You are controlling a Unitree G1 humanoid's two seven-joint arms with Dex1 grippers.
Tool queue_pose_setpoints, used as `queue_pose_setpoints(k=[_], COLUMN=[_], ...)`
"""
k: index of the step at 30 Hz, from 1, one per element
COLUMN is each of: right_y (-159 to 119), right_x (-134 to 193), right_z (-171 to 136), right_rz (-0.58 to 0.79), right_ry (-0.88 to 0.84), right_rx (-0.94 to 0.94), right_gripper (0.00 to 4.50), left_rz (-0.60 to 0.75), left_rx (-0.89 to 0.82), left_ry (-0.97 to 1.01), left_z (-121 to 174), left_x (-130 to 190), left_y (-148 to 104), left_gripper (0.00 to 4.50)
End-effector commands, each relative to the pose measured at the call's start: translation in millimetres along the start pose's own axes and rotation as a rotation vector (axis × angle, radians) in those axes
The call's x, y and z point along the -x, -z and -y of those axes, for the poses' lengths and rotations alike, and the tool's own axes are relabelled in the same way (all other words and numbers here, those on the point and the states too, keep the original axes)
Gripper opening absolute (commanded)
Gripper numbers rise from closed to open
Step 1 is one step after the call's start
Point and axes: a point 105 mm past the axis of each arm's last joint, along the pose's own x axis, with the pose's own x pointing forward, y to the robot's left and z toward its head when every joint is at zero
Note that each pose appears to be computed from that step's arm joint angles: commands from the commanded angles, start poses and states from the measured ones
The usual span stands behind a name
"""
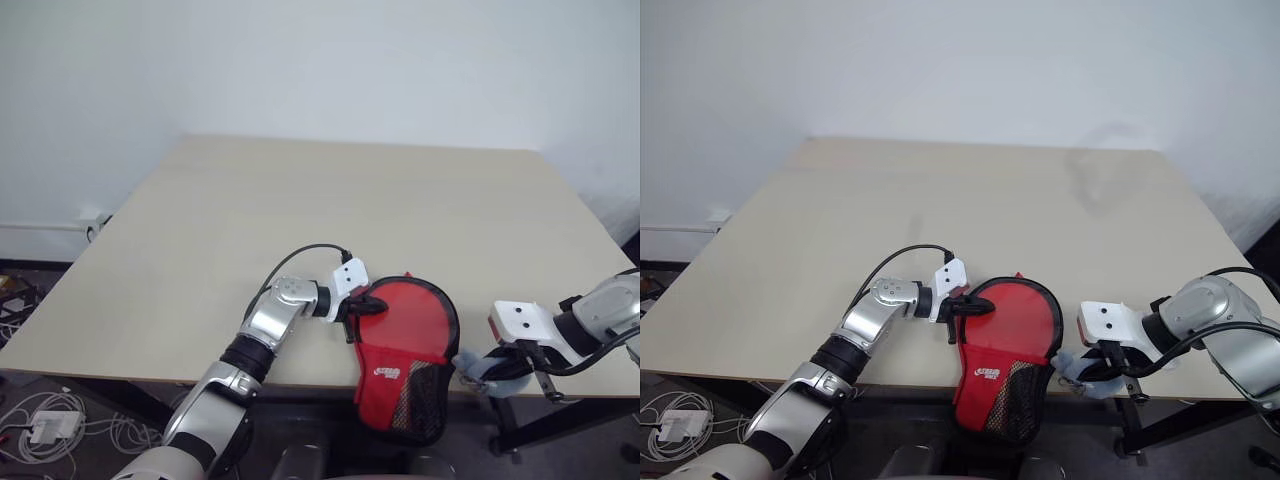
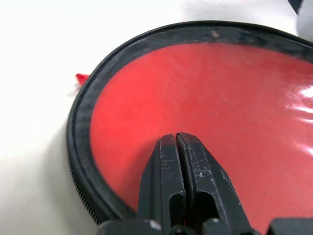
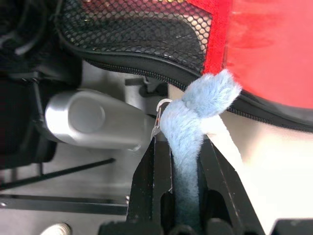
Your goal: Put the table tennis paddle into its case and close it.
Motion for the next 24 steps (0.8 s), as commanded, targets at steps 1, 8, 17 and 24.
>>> queue_pose_setpoints(k=[1,8,17,24], right_y=[-3,3,11,12], right_x=[-4,-9,6,13], right_z=[-14,7,26,37], right_rz=[-0.010,-0.016,-0.049,-0.064], right_ry=[-0.063,0.047,0.111,0.150], right_rx=[0.004,-0.032,-0.033,0.004], right_gripper=[0.09,0.09,0.09,0.09], left_rz=[-0.131,-0.102,-0.099,-0.101], left_rx=[0.079,0.049,0.032,0.033], left_ry=[-0.002,0.030,0.042,0.043], left_z=[5,8,7,7], left_x=[3,-3,-5,-7], left_y=[40,30,25,26], left_gripper=[0.00,0.00,0.00,0.00])
